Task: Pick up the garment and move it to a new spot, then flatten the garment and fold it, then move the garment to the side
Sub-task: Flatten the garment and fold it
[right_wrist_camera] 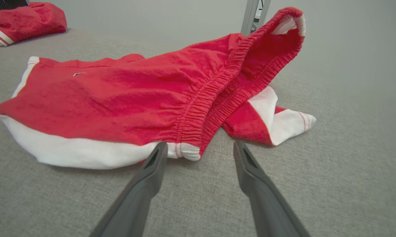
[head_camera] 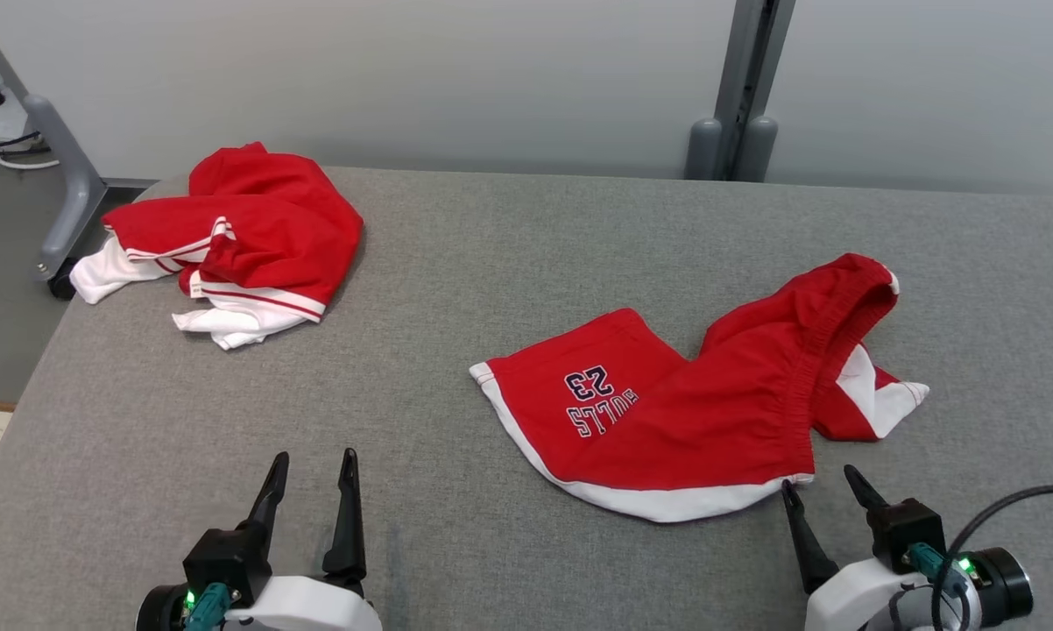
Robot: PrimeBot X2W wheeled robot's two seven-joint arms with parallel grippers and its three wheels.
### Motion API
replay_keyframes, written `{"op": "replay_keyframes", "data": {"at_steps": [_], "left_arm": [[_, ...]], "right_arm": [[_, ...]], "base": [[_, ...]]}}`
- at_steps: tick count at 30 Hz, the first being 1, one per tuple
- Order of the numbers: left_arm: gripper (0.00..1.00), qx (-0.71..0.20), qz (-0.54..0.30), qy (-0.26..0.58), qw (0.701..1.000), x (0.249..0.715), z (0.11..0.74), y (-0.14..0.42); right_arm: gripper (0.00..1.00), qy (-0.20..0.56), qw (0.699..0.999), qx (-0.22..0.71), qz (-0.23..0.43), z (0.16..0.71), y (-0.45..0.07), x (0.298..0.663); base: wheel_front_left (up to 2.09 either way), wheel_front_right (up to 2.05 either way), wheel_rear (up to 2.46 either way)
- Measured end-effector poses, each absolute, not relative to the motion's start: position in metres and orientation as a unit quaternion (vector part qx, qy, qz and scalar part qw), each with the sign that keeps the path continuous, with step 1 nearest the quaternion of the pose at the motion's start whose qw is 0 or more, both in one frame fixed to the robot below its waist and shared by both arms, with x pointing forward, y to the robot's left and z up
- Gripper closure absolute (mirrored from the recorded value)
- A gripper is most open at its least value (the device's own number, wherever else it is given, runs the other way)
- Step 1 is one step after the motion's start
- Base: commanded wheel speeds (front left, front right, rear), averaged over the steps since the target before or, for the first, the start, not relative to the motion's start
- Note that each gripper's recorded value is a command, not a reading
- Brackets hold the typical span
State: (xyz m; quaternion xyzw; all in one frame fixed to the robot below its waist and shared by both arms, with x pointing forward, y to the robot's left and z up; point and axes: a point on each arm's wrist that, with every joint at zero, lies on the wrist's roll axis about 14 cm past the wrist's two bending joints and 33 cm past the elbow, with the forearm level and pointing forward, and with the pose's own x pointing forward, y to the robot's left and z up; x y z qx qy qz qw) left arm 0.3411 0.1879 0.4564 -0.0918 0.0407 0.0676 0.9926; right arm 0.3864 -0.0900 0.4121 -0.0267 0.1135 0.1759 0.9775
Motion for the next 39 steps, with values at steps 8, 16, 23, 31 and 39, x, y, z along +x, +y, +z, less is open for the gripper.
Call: {"op": "replay_keyframes", "data": {"at_steps": [8,16,23,31,39], "left_arm": [[0.00,-0.089,0.095,0.045,0.990,0.338,0.453,0.203],[0.00,-0.089,0.105,0.046,0.989,0.337,0.452,0.209],[0.00,-0.093,0.092,0.047,0.990,0.343,0.452,0.200],[0.00,-0.096,0.074,0.053,0.991,0.351,0.449,0.188],[0.00,-0.096,0.064,0.054,0.992,0.356,0.449,0.182]], "right_arm": [[0.02,0.144,0.967,-0.038,0.207,0.395,-0.068,0.404],[1.00,0.148,0.967,-0.031,0.203,0.394,-0.067,0.412],[1.00,0.137,0.979,-0.014,0.152,0.401,-0.101,0.416],[1.00,0.152,0.982,-0.017,0.110,0.391,-0.138,0.405],[1.00,0.161,0.982,-0.024,0.097,0.386,-0.153,0.405]], "base": [[0.00,0.00,0.00],[0.00,0.00,0.00],[0.00,0.00,0.00],[0.00,0.00,0.00],[0.00,0.00,0.00]]}}
